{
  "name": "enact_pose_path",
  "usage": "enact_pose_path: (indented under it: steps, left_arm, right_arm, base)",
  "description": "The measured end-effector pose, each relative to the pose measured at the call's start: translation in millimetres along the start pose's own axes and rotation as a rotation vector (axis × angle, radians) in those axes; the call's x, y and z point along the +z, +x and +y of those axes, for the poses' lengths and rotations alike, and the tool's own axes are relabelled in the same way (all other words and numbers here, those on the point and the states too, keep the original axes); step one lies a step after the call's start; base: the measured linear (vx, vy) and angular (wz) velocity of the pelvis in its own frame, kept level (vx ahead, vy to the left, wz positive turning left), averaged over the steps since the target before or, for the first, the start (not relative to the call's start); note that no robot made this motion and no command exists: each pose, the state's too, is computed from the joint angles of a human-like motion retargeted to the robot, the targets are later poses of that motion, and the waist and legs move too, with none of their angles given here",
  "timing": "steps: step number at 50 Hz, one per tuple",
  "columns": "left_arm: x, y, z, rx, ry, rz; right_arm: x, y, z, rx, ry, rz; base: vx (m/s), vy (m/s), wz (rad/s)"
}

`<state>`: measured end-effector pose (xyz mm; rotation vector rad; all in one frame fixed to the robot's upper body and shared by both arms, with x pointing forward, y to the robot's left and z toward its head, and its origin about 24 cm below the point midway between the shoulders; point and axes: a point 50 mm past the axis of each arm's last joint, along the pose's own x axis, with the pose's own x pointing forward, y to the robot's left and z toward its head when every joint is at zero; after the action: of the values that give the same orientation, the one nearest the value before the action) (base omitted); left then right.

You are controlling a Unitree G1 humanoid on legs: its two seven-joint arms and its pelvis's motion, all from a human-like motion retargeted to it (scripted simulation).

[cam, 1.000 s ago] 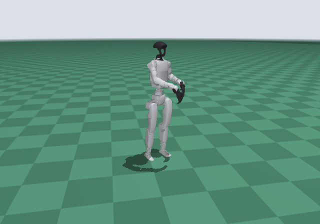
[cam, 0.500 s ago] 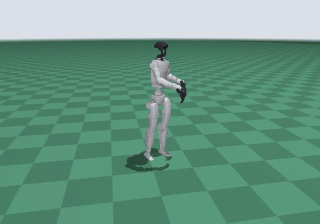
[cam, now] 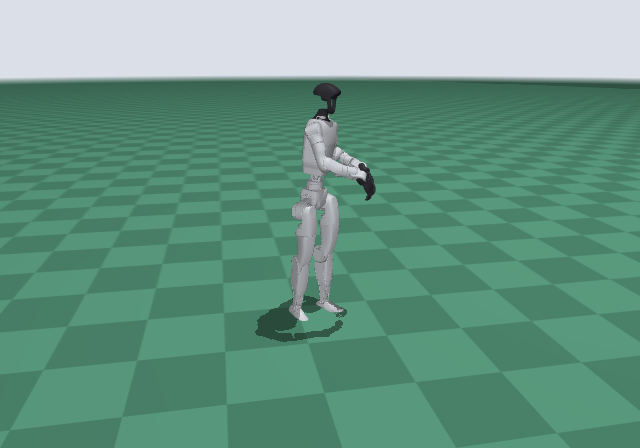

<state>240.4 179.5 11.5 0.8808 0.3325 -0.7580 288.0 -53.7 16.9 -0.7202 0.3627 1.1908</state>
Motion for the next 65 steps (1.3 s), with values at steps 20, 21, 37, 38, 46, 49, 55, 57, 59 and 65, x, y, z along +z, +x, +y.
enact_pose_path:
  steps: [20, 21, 37, 38, 46, 49, 55, 57, 59, 65]
  left_arm:
    - [-50.6, -13.9, -2.1, 0.284, -0.074, 0.166]
    - [-52.6, -13.5, -2.4, 0.293, -0.078, 0.174]
    - [-116.3, -18.7, -57.0, 0.182, -0.24, 0.473]
    - [-120.8, -20.3, -64.6, 0.16, -0.257, 0.501]
    - [-151.6, -44.3, -145.7, -0.008, -0.466, 0.791]
    - [-153.3, -50.9, -171.3, -0.06, -0.55, 0.869]
    - [-144.2, -54.5, -210.2, -0.131, -0.727, 0.929]
    - [-140.9, -53.6, -216.6, -0.131, -0.768, 0.926]
    - [-139.4, -53.2, -219.1, -0.115, -0.797, 0.924]
    - [-143.8, -52.8, -209.9, -0.016, -0.834, 0.926]
  right_arm:
    - [23.9, -11.1, -23.5, -0.471, 0.083, -0.219]
    - [24.6, -11.9, -25.5, -0.497, 0.085, -0.224]
    - [4.8, -44.7, -43.8, -0.763, 0.151, -0.251]
    - [-1.2, -43.5, -39.7, -0.743, 0.164, -0.234]
    - [-83.7, -20.7, 28.7, -0.496, 0.391, 0.065]
    - [-126.3, -24.7, 63.6, -0.427, 0.508, 0.241]
    - [-194.8, -51.5, 145.8, -0.305, 0.734, 0.593]
    - [-208.5, -63.1, 171.4, -0.275, 0.804, 0.682]
    - [-217.3, -73.2, 192.1, -0.254, 0.863, 0.747]
    - [-228.7, -90.9, 218.2, -0.251, 0.943, 0.835]
  base:
    - [-0.05, 0.02, 0.14]
    - [0.0, 0.0, 0.0]
    - [0.04, -0.04, -0.16]
    - [0.12, -0.1, -0.5]
    - [0.16, -0.13, -0.59]
    - [0.21, -0.14, 0.63]
    - [0.29, -0.15, -0.83]
    - [0.36, -0.08, -0.81]
    - [0.38, -0.04, -0.7]
    - [0.39, 0.04, -0.53]
